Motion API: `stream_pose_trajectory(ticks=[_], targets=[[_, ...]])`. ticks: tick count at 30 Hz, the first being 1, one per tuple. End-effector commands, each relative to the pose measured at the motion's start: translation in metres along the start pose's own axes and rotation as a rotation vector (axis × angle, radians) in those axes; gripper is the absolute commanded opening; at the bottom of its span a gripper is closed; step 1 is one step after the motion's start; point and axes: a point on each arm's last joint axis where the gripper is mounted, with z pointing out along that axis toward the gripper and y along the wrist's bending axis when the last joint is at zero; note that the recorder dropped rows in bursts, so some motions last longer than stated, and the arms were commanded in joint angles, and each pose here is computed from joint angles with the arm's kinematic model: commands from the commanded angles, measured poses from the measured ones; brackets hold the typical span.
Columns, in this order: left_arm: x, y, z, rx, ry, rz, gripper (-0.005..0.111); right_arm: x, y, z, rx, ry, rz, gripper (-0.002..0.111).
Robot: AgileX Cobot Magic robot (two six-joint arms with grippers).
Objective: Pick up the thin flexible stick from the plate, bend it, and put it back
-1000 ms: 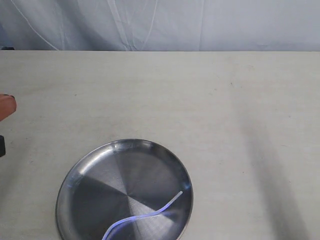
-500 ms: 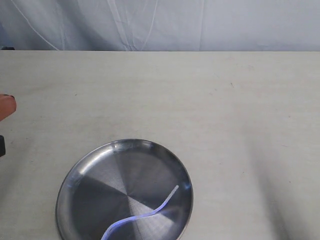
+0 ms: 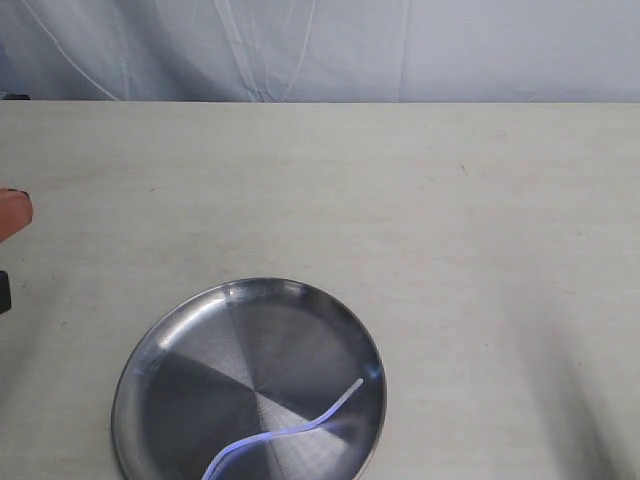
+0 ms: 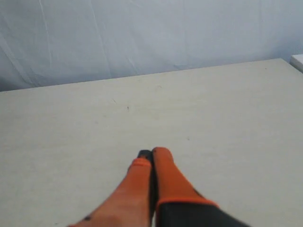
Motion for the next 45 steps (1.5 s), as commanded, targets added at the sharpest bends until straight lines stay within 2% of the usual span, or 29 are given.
stream_pose_trajectory(ticks=[1, 5, 25, 29, 32, 39, 45], targets=[[0.001, 0.000, 0.000, 0.005, -0.005, -0.003, 0.000, 0.012, -0.003, 0.004, 0.022, 0.029, -0.028, -0.001], [0.001, 0.000, 0.000, 0.005, -0.005, -0.003, 0.000, 0.028, -0.004, 0.011, 0.024, 0.054, -0.028, -0.001], [0.001, 0.000, -0.002, 0.006, -0.010, -0.004, 0.000, 0.026, -0.004, 0.011, 0.022, 0.026, -0.024, -0.001], [0.001, 0.002, -0.010, 0.014, -0.042, 0.069, 0.000, 0.026, -0.004, 0.011, 0.022, 0.026, -0.024, -0.001], [0.012, 0.003, -0.013, 0.057, -0.082, 0.066, 0.000, 0.026, -0.004, 0.011, 0.019, 0.026, -0.016, -0.001], [0.049, 0.011, -0.010, 0.066, -0.375, 0.012, 0.000, 0.026, -0.004, 0.011, 0.019, 0.026, -0.016, -0.001], [0.077, 0.024, -0.016, -0.056, -0.372, -0.042, 0.000, 0.026, -0.004, 0.011, 0.019, 0.026, -0.016, -0.001]])
